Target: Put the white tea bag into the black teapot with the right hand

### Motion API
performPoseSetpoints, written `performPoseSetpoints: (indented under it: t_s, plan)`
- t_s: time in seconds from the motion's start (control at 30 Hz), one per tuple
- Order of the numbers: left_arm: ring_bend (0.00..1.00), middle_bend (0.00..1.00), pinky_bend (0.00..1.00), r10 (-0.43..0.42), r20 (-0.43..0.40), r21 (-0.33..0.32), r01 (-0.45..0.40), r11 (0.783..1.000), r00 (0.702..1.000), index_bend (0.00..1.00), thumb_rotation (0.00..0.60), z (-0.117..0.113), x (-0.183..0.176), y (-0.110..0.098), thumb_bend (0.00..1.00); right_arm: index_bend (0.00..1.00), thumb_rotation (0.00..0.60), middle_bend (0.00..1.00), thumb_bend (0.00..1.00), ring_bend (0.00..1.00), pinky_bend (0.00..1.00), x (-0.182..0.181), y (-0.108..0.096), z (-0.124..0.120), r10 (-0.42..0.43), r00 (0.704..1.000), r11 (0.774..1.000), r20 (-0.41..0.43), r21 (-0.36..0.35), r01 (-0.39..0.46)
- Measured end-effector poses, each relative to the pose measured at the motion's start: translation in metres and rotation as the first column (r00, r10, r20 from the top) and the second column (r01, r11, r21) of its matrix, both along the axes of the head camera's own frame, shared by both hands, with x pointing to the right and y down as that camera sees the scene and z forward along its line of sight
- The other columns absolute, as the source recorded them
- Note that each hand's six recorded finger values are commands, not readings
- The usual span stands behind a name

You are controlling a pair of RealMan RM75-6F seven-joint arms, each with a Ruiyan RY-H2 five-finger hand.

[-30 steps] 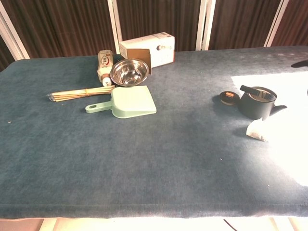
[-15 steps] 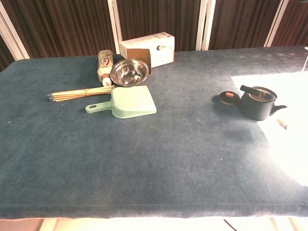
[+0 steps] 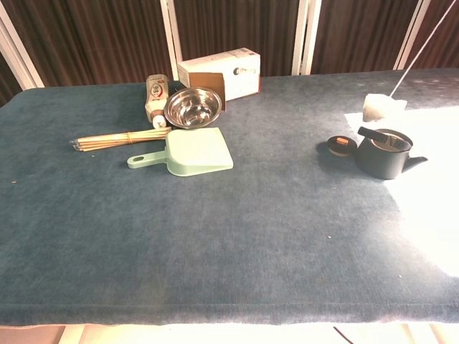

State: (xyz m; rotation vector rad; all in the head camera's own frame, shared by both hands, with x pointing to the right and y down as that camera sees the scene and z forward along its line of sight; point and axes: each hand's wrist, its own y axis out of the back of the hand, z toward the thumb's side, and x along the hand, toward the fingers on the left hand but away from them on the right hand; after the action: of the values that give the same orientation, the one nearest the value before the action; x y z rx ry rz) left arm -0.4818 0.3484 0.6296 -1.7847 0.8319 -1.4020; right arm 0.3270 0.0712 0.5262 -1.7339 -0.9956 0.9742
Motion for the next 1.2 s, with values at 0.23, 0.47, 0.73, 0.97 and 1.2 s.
performPoseSetpoints:
  t_s: [0.23,0.47,0.73,0.97,1.2]
  plan:
    - [0.0,0.01,0.13,-0.002,0.001,-0.007,0.002,1.0,1.0,0.0,0.6,0.001,-0.002,-0.003,0.02,0.65,0.6,0.02,0.53,0.0,0.0,0.002,-0.023,0.001,0.061,0.998,0.998,-0.036,-0.017,-0.061]
    - [0.0,0.01,0.13,-0.01,0.007,-0.011,0.01,1.0,1.0,0.0,0.6,0.002,-0.003,-0.004,0.02,0.65,0.6,0.02,0.53,0.0,0.0,0.01,-0.042,0.021,0.115,0.99,0.991,-0.086,-0.06,-0.12]
    - [0.0,0.01,0.13,-0.024,0.016,-0.024,0.025,0.999,1.0,0.0,0.6,0.005,-0.008,-0.005,0.02,0.65,0.6,0.02,0.53,0.0,0.0,0.018,-0.048,0.053,0.13,0.982,0.984,-0.137,-0.104,-0.145]
    - [0.0,0.01,0.13,-0.036,0.02,-0.025,0.037,0.999,0.999,0.0,0.6,0.005,-0.011,-0.006,0.02,0.65,0.6,0.02,0.53,0.0,0.0,0.022,-0.048,0.079,0.128,0.977,0.978,-0.169,-0.139,-0.153]
    - [0.0,0.01,0.13,-0.042,0.018,-0.029,0.042,0.999,0.999,0.0,0.6,0.006,-0.012,-0.008,0.02,0.65,0.6,0.02,0.53,0.0,0.0,0.024,-0.043,0.096,0.112,0.973,0.977,-0.202,-0.157,-0.145]
